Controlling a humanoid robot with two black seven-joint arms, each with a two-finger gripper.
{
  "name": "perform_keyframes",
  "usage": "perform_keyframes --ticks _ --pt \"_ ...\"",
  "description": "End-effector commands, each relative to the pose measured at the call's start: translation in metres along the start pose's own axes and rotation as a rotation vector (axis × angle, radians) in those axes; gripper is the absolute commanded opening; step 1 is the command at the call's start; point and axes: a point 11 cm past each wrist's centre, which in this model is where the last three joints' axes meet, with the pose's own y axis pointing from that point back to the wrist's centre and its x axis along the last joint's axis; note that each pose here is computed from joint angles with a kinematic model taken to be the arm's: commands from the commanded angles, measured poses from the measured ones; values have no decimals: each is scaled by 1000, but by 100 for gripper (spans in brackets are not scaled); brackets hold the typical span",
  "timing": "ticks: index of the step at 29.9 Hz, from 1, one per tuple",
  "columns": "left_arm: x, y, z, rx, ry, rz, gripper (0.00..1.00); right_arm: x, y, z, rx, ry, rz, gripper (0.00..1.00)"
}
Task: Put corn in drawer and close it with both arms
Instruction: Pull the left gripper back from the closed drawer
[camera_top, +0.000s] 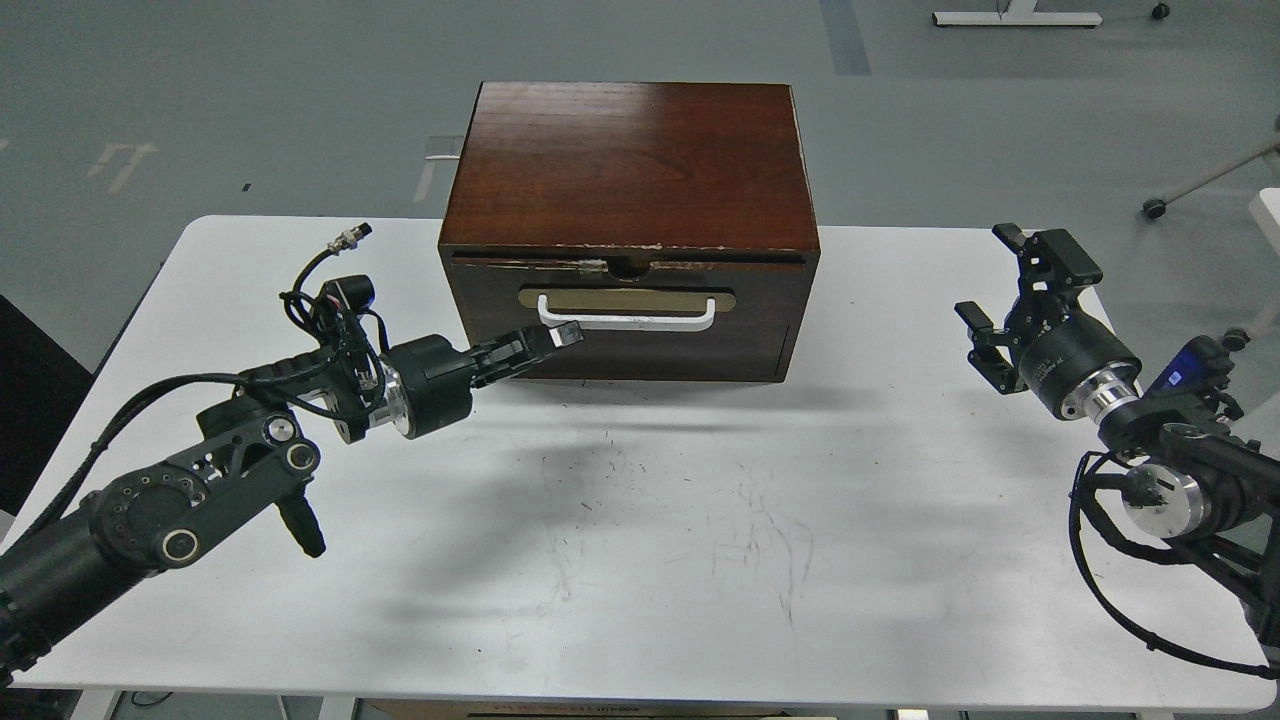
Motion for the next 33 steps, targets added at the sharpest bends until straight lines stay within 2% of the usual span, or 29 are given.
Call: perform_keyframes --ticks 1,12,21,23,24,25,27,29,33 --pt "0 0 0 2 -2 2 0 0 1 1 -3 -1 1 99" --pt "3 0 -2 7 37 42 0 0 1 2 -5 -2 1 99" --pt "-3 16 8 -38 113 -54 0 0 1 2 -4 -3 0 99" --pt "-2 28 20 -98 150 -101 0 1 1 1 -2 -2 3 99" --pt "-1 30 24 -121 169 -106 4 1 1 1 -2 -2 3 99" --pt "3 35 30 -169 218 -99 22 0 1 2 -2 -3 2 99" --pt "9 40 37 -211 273 -81 43 0 1 2 -2 -3 2 99" --pt "26 51 42 -270 410 -9 100 0 0 0 0 -1 3 99" --pt "53 63 46 -340 543 102 100 0 -1 -2 8 -4 8 99"
